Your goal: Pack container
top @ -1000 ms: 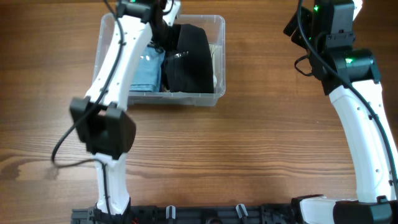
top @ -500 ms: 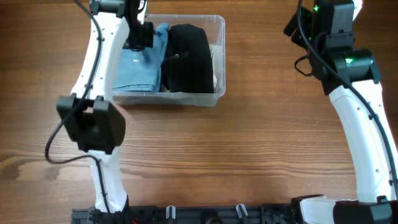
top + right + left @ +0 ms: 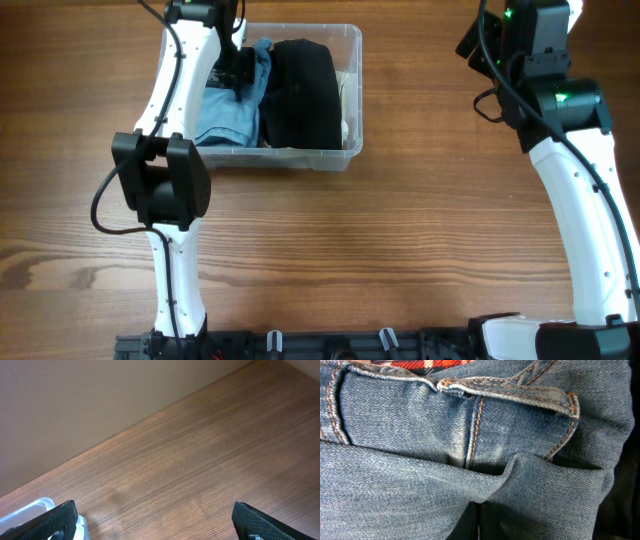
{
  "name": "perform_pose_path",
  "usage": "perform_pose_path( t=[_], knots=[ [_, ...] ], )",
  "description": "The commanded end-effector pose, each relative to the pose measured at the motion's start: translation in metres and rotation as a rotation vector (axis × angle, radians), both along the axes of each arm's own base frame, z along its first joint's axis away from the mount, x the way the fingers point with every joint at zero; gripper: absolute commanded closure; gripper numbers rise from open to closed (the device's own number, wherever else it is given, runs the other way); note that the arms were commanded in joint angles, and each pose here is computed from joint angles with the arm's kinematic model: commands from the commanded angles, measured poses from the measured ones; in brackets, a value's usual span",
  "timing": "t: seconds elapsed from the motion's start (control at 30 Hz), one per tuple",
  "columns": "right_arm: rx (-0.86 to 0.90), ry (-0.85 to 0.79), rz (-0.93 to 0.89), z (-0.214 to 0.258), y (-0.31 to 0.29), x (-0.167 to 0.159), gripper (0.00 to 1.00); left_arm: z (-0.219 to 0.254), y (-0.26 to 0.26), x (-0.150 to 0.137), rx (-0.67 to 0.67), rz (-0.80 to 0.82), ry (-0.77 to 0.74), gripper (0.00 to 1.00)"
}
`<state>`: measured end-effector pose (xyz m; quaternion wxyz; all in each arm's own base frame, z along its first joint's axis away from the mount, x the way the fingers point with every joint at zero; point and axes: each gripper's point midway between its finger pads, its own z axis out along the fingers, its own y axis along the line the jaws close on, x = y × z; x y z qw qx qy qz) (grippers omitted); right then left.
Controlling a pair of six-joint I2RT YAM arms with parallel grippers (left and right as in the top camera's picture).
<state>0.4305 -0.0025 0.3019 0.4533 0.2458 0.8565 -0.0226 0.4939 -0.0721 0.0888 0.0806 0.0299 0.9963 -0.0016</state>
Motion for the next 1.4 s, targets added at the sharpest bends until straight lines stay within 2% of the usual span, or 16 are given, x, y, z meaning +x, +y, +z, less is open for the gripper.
perform_pose_path(
  t=[0.0, 0.1, 0.13, 0.17, 0.23, 0.27, 0.33, 0.43, 0.6, 0.77, 1.03, 1.1, 1.17, 1.27, 1.37],
  knots=[
    [-0.004, 0.005, -0.017, -0.004, -0.002, 0.001, 0.0, -0.025, -0.004, -0.013, -0.016, 0.01, 0.079, 0.96],
    [-0.004, 0.005, -0.017, -0.004, -0.002, 0.001, 0.0, 0.039, -0.005, -0.01, -0.038, 0.008, -0.057, 0.95],
    [-0.004, 0.005, -0.017, -0.004, -0.002, 0.001, 0.0, 0.06, -0.005, -0.011, -0.045, 0.007, -0.098, 0.85],
    [-0.005, 0.005, -0.017, -0.004, -0.002, 0.001, 0.0, 0.083, -0.004, -0.016, -0.051, 0.006, -0.14, 0.65],
    [-0.004, 0.005, -0.017, -0.004, -0.002, 0.001, 0.0, 0.129, -0.002, -0.03, -0.062, -0.001, -0.218, 0.18],
    [-0.004, 0.005, -0.017, -0.004, -0.002, 0.001, 0.0, 0.16, 0.001, -0.045, -0.069, -0.002, -0.269, 0.0],
    [-0.004, 0.005, -0.017, -0.004, -0.002, 0.001, 0.0, 0.188, 0.003, -0.063, -0.076, -0.002, -0.308, 0.0],
    [-0.004, 0.005, -0.017, -0.004, -0.002, 0.001, 0.0, 0.227, 0.01, -0.112, -0.085, 0.007, -0.324, 0.0],
    [-0.004, 0.005, -0.017, -0.004, -0.002, 0.001, 0.0, 0.254, 0.016, -0.175, -0.104, -0.001, -0.299, 0.0],
    [-0.004, 0.005, -0.017, -0.004, -0.002, 0.001, 0.0, 0.285, 0.026, -0.201, -0.086, 0.005, -0.408, 0.0],
    [-0.004, 0.005, -0.017, -0.004, -0.002, 0.001, 0.0, 0.356, 0.044, -0.291, -0.119, 0.02, -0.714, 0.0],
    [-0.004, 0.005, -0.017, -0.004, -0.002, 0.001, 0.0, 0.356, 0.055, -0.301, -0.08, 0.046, -0.753, 0.0],
    [-0.005, 0.006, -0.017, -0.004, -0.002, 0.001, 0.0, 0.35, 0.064, -0.293, -0.07, 0.088, -0.834, 0.0],
    [-0.004, 0.005, -0.017, -0.004, -0.002, 0.001, 0.0, 0.314, 0.067, -0.264, -0.122, 0.115, -1.01, 0.0],
    [-0.004, 0.005, -0.017, -0.004, -0.002, 0.001, 0.0, 0.271, 0.052, -0.242, -0.222, 0.03, -1.206, 0.0]
  ],
)
